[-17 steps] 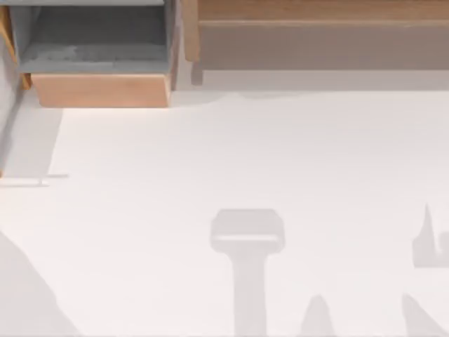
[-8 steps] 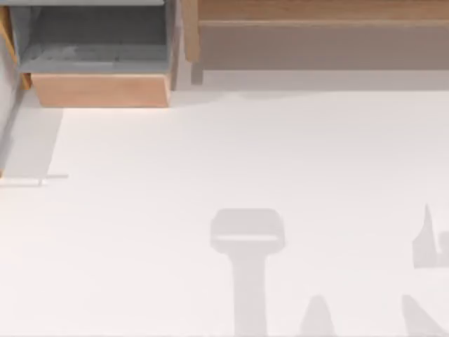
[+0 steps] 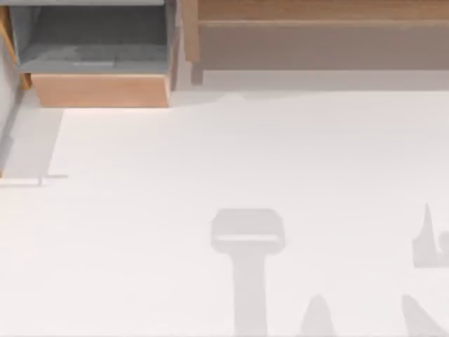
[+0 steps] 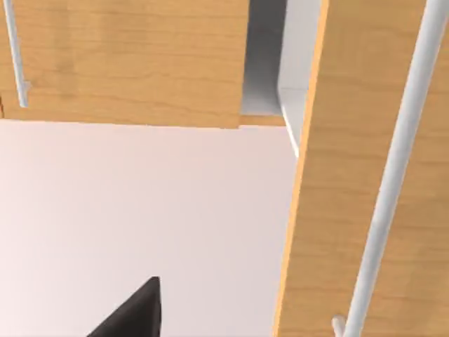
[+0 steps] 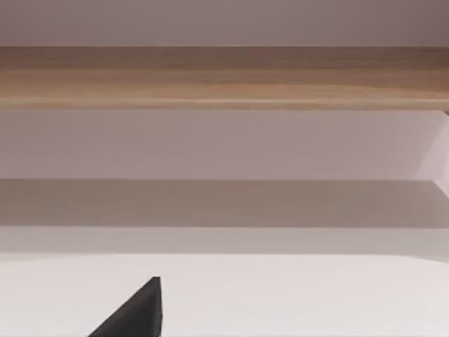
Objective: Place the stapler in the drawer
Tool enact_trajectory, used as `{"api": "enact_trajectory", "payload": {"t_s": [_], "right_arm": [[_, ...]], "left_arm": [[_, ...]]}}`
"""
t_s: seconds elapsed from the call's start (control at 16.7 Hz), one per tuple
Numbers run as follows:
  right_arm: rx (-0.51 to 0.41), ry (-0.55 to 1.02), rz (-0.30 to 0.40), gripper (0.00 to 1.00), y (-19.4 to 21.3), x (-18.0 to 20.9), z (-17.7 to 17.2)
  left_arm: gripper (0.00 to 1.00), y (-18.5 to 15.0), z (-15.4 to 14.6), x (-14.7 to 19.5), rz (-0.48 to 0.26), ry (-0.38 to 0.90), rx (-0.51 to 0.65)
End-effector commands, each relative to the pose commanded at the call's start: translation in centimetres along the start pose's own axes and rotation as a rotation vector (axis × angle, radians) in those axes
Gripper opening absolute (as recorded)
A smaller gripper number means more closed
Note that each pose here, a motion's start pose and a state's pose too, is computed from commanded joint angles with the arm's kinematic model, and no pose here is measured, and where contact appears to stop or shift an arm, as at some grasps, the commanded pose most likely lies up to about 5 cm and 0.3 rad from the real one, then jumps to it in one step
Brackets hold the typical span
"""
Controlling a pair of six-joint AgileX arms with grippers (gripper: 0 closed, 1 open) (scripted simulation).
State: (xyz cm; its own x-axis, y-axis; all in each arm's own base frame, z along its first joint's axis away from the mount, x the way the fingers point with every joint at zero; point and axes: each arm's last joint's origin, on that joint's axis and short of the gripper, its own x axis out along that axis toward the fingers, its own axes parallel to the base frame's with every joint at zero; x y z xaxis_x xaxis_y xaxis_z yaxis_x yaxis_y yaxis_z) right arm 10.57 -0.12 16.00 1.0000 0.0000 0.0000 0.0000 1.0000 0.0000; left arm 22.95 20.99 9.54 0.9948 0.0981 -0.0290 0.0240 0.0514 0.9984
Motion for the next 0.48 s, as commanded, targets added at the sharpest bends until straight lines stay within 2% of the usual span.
{"api": "enact_trajectory", "payload": {"t_s": [0.24,0.48], "right_arm": [[0.0,0.0,0.0,1.0,0.0,0.0,0.0],[0.0,0.0,0.0,1.0,0.0,0.0,0.0]], "left_arm": [[1.0,-0.2,3.2,-0.3,0.024,-0.109,0.048],[1.0,-0.2,3.5,-0.4,0.026,-0.119,0.051]]}}
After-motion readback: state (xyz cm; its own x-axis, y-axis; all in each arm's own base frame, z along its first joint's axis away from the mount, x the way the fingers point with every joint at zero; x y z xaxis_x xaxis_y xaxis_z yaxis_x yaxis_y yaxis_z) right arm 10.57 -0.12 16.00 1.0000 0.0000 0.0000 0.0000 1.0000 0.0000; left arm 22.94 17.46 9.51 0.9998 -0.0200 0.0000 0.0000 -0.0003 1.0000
